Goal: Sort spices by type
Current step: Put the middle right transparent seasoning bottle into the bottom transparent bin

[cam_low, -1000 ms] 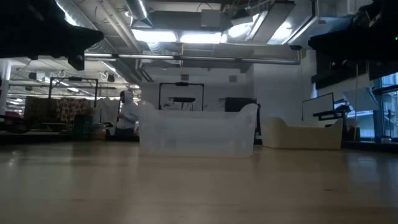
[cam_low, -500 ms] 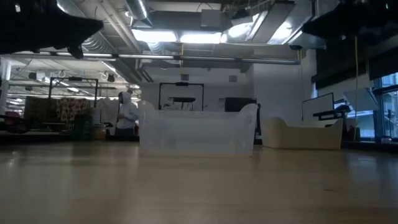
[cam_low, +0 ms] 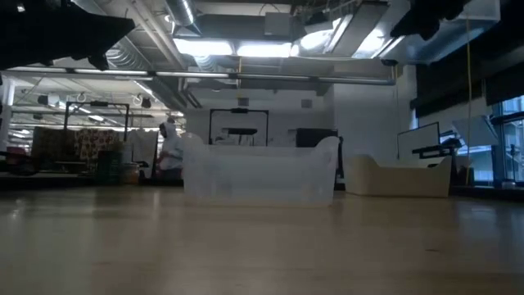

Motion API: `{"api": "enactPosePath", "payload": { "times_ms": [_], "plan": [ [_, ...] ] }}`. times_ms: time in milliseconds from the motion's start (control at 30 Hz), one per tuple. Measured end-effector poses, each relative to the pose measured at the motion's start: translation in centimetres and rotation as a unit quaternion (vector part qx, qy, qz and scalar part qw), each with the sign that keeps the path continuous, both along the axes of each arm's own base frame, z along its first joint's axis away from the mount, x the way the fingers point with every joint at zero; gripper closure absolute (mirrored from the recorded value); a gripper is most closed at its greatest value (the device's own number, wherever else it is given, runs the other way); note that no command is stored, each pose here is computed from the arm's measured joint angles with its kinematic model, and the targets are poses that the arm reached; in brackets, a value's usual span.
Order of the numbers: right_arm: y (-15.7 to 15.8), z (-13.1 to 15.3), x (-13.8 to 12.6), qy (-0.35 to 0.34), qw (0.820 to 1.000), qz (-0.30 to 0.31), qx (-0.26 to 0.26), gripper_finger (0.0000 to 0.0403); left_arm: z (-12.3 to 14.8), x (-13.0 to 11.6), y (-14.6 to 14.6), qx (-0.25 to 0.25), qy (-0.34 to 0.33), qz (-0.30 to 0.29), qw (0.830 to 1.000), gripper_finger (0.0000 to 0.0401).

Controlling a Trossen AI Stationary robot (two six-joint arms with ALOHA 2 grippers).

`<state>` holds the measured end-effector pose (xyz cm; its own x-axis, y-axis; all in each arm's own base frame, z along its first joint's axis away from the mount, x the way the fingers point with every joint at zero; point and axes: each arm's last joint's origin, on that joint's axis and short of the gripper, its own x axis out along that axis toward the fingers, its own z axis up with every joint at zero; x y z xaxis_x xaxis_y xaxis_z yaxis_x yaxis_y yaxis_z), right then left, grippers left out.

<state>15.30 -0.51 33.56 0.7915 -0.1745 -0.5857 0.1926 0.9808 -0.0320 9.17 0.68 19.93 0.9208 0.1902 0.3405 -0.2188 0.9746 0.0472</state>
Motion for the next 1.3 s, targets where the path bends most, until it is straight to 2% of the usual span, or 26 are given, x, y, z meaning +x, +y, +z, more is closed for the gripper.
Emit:
{"api": "enactPosePath", "payload": {
  "times_ms": [133,267,367,533,800,900,1033,1167,1300],
  "plan": [
    [0.0,-0.8,1.7,0.118,0.993,-0.015,0.017,0.0356,0.1,0.0,0.0,-0.014,-0.006,-0.005,1.000,0.0401],
    [0.0,-2.9,2.8,0.246,0.968,-0.040,0.034,0.0356,0.1,-0.1,0.0,-0.010,-0.010,-0.004,1.000,0.0401],
    [0.0,-4.6,3.1,0.333,0.939,-0.070,0.049,0.0356,0.5,-0.2,0.0,-0.003,-0.028,-0.002,1.000,0.0401],
    [0.2,-7.1,3.3,0.462,0.877,-0.102,0.087,0.0356,0.9,-0.4,0.0,-0.003,-0.054,-0.002,0.999,0.0401],
    [0.3,-9.9,3.1,0.577,0.799,-0.145,0.089,0.0351,1.0,-0.4,0.0,-0.002,-0.054,0.006,0.999,0.0401],
    [0.3,-10.9,2.8,0.604,0.778,-0.147,0.091,0.0324,1.0,-0.4,0.0,-0.002,-0.054,0.007,0.998,0.0401],
    [0.4,-12.1,2.2,0.635,0.753,-0.134,0.106,0.0264,1.0,-0.4,0.0,-0.002,-0.054,0.007,0.998,0.0401],
    [0.5,-13.1,1.6,0.653,0.739,-0.127,0.106,0.0205,1.0,-0.4,0.0,0.002,-0.053,0.008,0.999,0.0401],
    [0.5,-14.3,0.7,0.670,0.726,-0.116,0.101,0.0167,1.0,-0.4,0.0,0.006,-0.052,0.010,0.999,0.0401]
  ]
}}
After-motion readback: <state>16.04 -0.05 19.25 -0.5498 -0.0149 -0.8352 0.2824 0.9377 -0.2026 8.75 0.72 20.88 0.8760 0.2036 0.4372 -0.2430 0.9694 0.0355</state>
